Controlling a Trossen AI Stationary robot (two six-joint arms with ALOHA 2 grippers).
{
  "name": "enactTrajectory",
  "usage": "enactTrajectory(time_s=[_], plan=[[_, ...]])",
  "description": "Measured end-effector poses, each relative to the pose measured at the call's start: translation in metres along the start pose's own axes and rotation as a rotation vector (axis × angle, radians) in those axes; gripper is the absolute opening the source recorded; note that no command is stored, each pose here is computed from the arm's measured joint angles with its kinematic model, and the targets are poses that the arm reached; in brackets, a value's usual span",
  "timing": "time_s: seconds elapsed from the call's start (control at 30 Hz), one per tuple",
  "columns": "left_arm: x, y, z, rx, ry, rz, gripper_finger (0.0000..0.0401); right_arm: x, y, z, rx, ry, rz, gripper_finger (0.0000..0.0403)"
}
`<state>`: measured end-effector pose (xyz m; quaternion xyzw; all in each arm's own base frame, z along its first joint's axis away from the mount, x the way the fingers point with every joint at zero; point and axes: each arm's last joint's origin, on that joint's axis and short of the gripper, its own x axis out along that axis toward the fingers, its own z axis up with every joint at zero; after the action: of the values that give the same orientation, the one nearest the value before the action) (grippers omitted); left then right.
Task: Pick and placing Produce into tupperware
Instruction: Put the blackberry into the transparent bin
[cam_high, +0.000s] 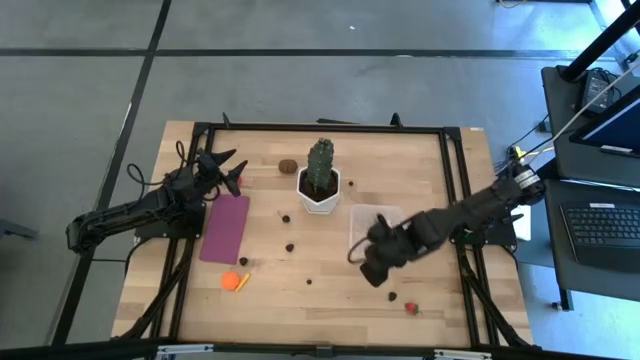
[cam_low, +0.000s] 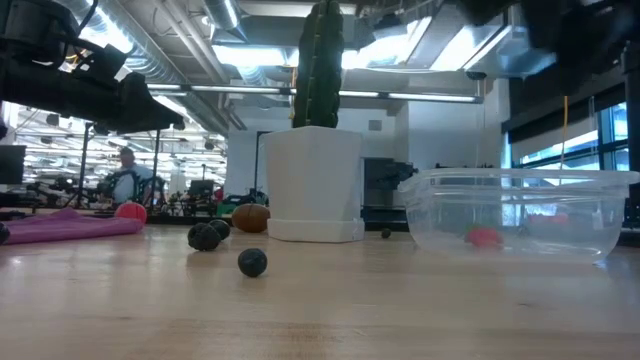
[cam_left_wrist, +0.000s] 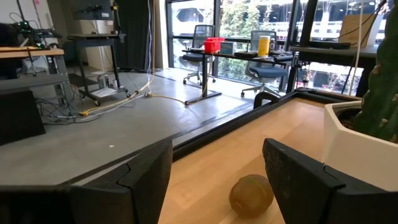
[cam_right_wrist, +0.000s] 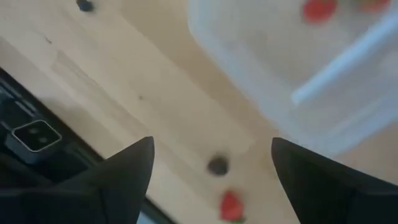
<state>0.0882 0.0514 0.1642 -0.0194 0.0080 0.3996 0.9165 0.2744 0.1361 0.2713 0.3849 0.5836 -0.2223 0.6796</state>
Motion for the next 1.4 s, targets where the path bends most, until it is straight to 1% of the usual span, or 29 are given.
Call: enactTrajectory(time_s=[0.07, 0.17, 0.37, 0.53, 0.67, 0.8, 0.97, 1.2, 1.4], plan=[[0.0, 0.0, 0.0, 0.0, 0.0, 0.0, 0.0244, 0.001, 0.003, -0.012, 0.05, 0.005, -0.004, 0.0324], [0.0, 0.0, 0.0, -0.001, 0.0, 0.0, 0.0244, 0.005, 0.006, -0.025, 0.063, -0.019, -0.009, 0.0324], [0.0, 0.0, 0.0, 0.0, 0.0, -0.001, 0.0244, 0.011, 0.01, -0.042, 0.02, -0.059, -0.018, 0.0324], [0.0, 0.0, 0.0, 0.0, 0.0, -0.001, 0.0244, 0.019, 0.021, -0.05, -0.013, -0.076, 0.047, 0.0324], [0.0, 0.0, 0.0, 0.0, 0.0, -0.001, 0.0244, 0.026, 0.026, -0.056, -0.03, -0.074, 0.059, 0.0324], [0.0, 0.0, 0.0, 0.0, 0.0, -0.001, 0.0244, 0.039, 0.028, -0.059, -0.034, -0.055, 0.017, 0.0324], [0.0, 0.0, 0.0, 0.0, 0.0, -0.001, 0.0244, 0.063, 0.03, -0.06, -0.026, -0.017, -0.06, 0.0324], [0.0, 0.0, 0.0, 0.0, 0.0, -0.001, 0.0244, 0.095, 0.026, -0.062, -0.013, 0.065, -0.193, 0.032], [0.0, 0.0, 0.0, -0.001, 0.0, -0.001, 0.0244, 0.108, 0.026, -0.064, -0.008, 0.104, -0.231, 0.0306]])
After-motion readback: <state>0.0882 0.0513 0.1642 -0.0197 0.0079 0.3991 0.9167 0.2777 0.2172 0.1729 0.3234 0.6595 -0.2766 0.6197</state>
